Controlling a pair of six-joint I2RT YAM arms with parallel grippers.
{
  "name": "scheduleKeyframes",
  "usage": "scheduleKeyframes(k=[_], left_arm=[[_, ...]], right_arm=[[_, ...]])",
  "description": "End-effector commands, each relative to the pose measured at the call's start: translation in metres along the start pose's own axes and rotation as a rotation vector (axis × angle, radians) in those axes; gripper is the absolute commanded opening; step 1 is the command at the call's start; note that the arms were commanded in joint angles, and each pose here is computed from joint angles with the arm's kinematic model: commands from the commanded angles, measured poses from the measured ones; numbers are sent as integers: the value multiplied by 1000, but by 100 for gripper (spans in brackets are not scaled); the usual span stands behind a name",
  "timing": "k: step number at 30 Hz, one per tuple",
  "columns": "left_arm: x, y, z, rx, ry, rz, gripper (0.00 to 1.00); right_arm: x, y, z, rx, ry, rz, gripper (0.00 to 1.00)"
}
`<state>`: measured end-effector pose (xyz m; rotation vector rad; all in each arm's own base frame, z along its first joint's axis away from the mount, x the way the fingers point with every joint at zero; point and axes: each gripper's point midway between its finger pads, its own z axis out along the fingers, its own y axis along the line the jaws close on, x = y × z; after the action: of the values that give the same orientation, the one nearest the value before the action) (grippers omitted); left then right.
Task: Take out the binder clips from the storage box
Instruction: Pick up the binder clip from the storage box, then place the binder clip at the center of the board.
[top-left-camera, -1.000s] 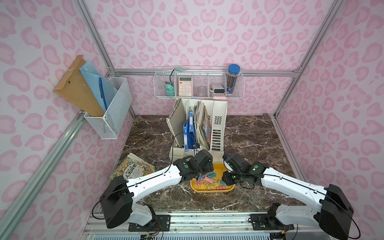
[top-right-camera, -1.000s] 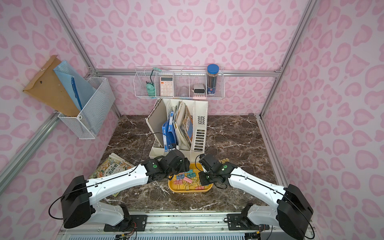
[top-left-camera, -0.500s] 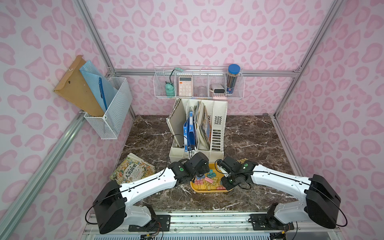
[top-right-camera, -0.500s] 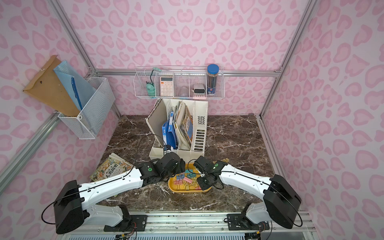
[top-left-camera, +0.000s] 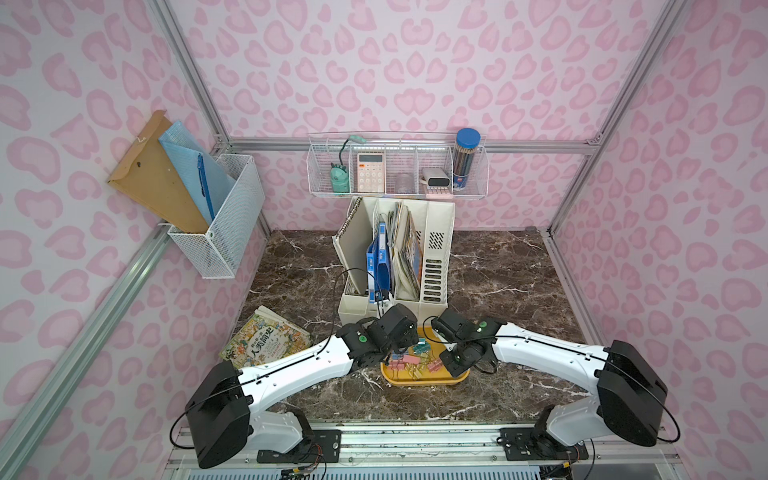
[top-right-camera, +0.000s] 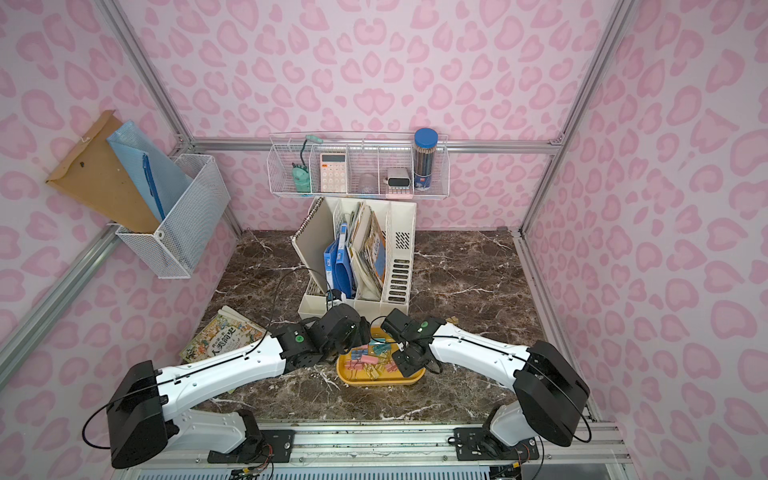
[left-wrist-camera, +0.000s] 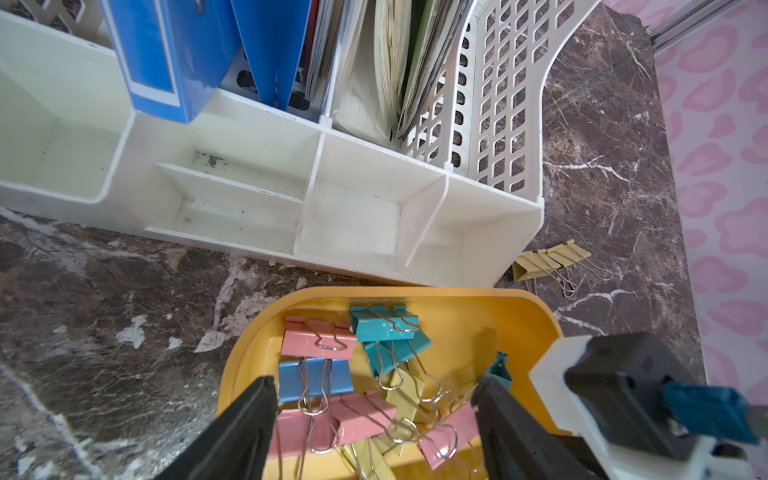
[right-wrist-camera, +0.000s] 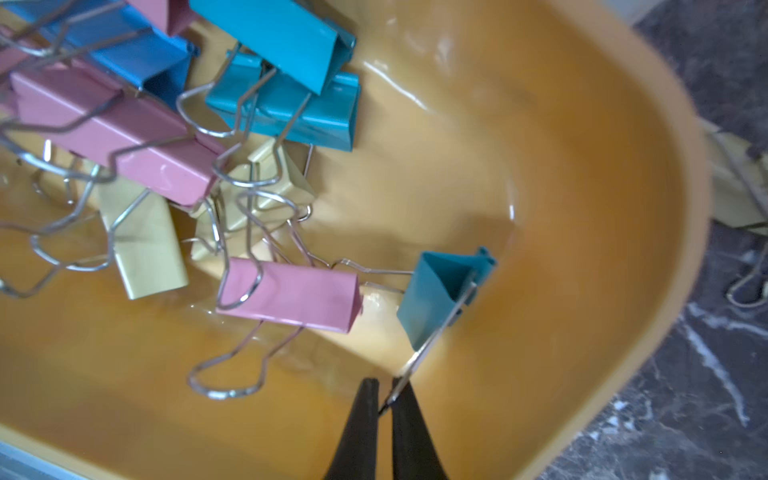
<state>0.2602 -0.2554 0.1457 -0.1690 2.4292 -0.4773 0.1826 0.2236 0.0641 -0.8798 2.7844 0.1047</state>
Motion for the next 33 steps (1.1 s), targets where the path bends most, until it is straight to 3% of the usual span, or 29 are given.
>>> scheduleKeyframes(k=[1, 9, 18, 24, 28, 33], left_arm=[[-3, -3, -1, 9, -6, 1, 80], [-4, -11, 0, 29, 2, 9, 80], [-7, -33, 1, 109, 12, 27, 84], [-4, -68, 7, 213, 57, 89, 89], [7, -98, 16, 255, 136, 165, 93], [23, -132, 32, 242, 223, 254, 97]], right_arm=[[-2, -11, -4, 69, 7, 7, 8], [-28, -14, -22, 88, -113, 58, 1], [-56, -40, -79, 90, -374, 236, 0], [-59, -96, -121, -72, -661, 568, 0], [-39, -149, -136, -167, -877, 835, 0], [-11, -190, -102, -346, -881, 1066, 0]])
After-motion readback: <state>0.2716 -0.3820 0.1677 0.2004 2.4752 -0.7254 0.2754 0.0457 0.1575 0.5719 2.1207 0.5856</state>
